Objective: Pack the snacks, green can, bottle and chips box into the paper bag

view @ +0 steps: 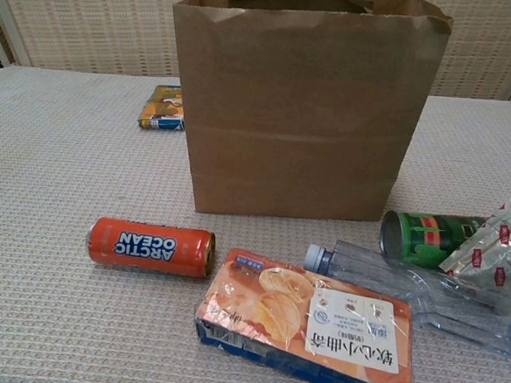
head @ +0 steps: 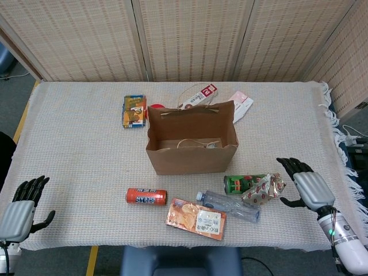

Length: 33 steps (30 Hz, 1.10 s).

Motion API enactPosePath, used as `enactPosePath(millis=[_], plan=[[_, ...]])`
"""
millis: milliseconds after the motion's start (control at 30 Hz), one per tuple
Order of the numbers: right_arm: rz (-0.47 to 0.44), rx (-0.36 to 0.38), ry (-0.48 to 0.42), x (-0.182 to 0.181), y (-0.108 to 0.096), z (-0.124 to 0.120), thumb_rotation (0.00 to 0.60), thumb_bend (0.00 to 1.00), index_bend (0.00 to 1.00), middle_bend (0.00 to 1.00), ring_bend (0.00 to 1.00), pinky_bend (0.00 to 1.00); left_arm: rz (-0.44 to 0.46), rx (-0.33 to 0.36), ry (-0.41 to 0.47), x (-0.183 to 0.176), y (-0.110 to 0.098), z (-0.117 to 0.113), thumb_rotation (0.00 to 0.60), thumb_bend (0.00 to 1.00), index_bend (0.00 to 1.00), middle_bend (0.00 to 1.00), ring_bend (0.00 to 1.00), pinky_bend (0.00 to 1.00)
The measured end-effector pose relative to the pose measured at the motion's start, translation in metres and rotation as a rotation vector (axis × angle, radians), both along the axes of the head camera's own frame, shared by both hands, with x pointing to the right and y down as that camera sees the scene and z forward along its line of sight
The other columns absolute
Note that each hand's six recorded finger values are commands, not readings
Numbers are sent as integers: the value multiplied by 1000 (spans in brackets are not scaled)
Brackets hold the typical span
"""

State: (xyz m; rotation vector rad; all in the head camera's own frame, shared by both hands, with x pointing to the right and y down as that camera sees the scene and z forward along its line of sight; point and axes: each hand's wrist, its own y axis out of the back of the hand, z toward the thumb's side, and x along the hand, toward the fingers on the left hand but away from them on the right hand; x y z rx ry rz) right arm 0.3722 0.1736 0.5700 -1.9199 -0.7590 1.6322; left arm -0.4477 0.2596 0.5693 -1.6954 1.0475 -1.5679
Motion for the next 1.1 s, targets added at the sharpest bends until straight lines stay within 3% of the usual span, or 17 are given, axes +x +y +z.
enactPosePath(millis=[333,500,600,667,767,867,1100], plan=[[-10,-74,60,-4,6,48,600,115,0,61,3,116,-2,-3,2,0,0,0,600,332,0,0,0,8],[-24,-108,69,-17,7,69,600,114,44,90,72,151,-5,-6,5,-1,0,0,600,331,0,0,0,8],[-49,-115,73,-27,9,80,600,128,221,225,217,316,-6,-7,8,-2,0,0,600,331,0,0,0,8],[-64,-109,69,-34,11,85,600,232,427,388,418,554,-6,-6,10,-2,0,0,600,330,0,0,0,8],[-86,-86,58,-40,10,86,600,389,641,558,621,769,-8,-6,12,-2,0,-1,600,329,0,0,0,8],[-88,-46,47,-43,6,83,600,438,712,610,670,797,-10,-6,13,-2,0,-1,600,329,0,0,0,8],[5,42,-24,-37,-16,62,600,440,717,614,671,798,-12,-9,11,-2,1,-1,600,329,0,0,0,8]])
